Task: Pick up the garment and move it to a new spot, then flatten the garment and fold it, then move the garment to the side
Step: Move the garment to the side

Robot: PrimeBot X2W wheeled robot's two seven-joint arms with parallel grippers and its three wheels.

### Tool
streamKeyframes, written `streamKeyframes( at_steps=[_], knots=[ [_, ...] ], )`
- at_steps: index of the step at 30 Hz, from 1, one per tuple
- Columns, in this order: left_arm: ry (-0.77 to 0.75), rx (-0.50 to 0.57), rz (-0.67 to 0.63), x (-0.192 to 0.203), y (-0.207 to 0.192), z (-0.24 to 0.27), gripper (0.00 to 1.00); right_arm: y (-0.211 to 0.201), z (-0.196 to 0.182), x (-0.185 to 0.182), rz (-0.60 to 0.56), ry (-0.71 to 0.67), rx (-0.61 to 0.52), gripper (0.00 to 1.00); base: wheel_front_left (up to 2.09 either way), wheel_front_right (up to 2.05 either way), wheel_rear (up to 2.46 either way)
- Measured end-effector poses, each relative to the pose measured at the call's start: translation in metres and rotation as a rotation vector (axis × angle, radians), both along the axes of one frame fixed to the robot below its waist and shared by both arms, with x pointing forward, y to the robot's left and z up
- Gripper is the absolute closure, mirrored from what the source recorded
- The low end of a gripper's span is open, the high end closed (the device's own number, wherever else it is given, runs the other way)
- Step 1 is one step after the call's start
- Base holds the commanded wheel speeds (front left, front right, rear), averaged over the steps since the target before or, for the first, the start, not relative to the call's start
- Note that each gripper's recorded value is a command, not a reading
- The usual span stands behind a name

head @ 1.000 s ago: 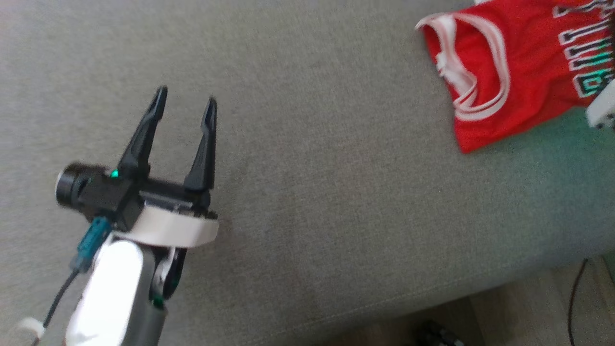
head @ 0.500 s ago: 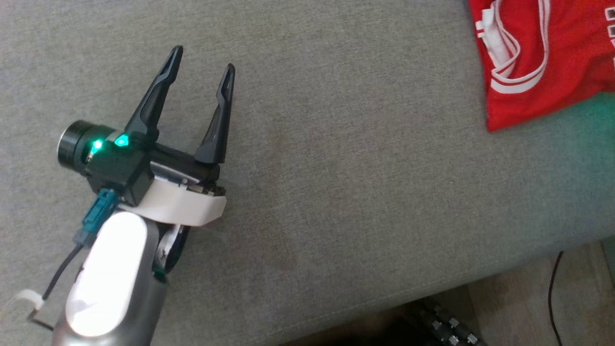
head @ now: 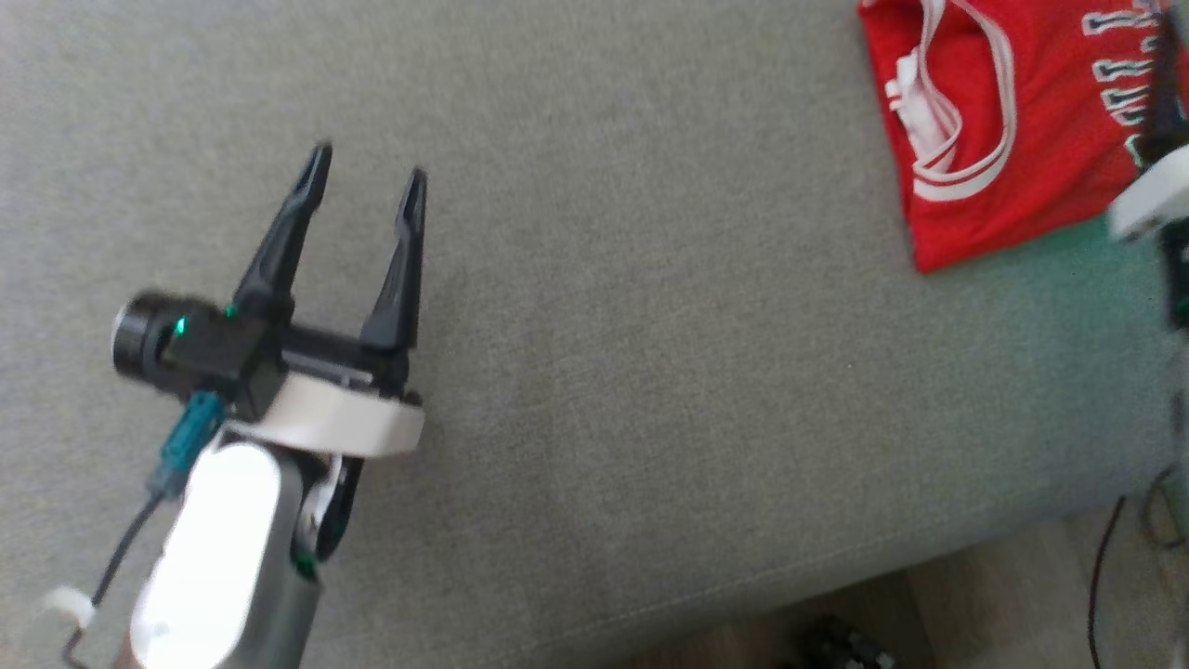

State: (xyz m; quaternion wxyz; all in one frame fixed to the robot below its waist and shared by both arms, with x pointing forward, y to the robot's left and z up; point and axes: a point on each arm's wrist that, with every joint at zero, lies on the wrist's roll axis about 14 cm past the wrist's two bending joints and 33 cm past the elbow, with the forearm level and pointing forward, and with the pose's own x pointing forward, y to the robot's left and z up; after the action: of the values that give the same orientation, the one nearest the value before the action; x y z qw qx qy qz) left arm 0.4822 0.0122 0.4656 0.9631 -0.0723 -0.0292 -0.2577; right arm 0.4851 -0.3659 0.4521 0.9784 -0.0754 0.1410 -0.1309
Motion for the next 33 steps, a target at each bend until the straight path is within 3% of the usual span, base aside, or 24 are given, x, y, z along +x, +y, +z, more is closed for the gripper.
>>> streamKeyframes(
  at_steps=[13,23,33],
  knots=[
    [0.008,0.059,0.185,-0.047,0.063,0.021,0.00,0.170,0.032,-0.053,0.290,-0.206,0.243,0.00,0.00,0.00,0.00],
    [0.021,0.095,0.345,-0.087,0.116,0.027,0.00,0.217,0.063,-0.075,0.413,-0.274,0.277,0.00,0.00,0.00,0.00],
    [0.026,0.101,0.427,-0.136,0.141,0.031,0.00,0.224,0.064,-0.117,0.419,-0.253,0.291,0.00,0.00,0.00,0.00]
  ],
)
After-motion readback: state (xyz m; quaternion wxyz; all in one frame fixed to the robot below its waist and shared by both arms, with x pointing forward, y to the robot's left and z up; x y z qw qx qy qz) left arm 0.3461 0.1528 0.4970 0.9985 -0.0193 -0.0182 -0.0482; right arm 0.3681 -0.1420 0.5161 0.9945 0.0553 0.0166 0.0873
